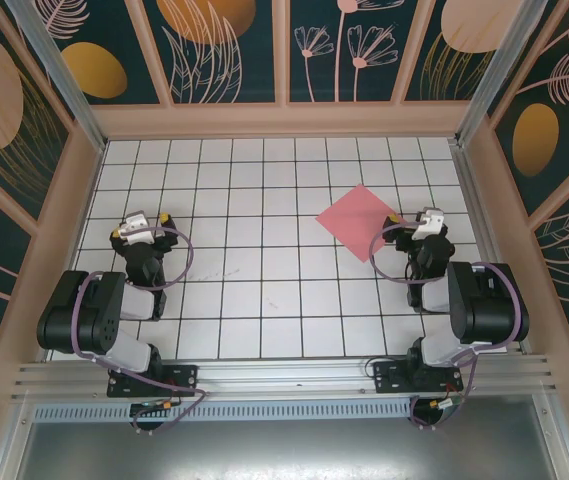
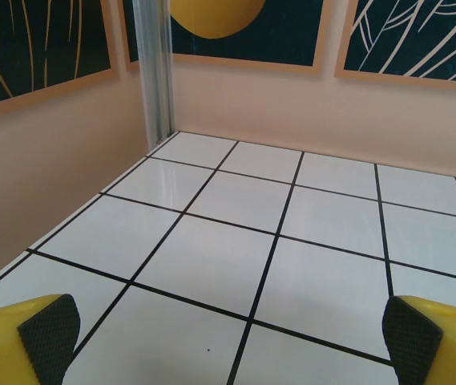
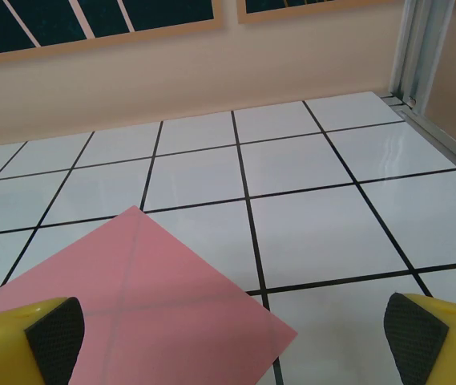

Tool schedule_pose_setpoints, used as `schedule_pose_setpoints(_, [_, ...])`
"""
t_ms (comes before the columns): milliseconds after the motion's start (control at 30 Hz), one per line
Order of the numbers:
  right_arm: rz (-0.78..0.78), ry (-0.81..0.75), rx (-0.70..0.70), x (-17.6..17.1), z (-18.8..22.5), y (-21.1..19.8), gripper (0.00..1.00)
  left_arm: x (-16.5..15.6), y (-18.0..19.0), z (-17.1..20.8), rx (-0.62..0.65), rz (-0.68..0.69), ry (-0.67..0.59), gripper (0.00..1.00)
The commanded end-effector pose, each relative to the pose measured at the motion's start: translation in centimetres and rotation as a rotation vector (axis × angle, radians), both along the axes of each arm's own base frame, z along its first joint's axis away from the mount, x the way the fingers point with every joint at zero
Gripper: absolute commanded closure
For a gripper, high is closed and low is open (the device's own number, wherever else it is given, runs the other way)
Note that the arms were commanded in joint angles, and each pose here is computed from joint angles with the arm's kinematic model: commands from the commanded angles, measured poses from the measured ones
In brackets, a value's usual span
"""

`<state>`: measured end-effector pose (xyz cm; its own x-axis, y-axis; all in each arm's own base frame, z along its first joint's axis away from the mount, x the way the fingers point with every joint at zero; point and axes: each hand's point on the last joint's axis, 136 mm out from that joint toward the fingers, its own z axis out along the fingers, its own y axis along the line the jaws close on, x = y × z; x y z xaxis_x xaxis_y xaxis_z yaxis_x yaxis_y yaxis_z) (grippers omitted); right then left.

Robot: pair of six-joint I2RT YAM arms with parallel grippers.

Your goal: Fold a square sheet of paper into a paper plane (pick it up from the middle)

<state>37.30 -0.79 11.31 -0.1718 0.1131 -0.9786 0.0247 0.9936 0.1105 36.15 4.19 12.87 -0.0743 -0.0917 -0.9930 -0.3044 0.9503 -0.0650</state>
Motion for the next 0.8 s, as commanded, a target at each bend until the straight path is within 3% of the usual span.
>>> schedule_pose_setpoints(0, [0.015,-0.024,-0.001,0.47,0.7,0.12,0.01,0.35,0.11,1.15,-0.014,0.003,-0.043,0.01])
schedule_pose_setpoints(767, [0.014,-0.024,-0.001,0.47,0.69,0.1,0.01,0.28,0.09,1.16,-0.014,0.001,-0.045,0.01])
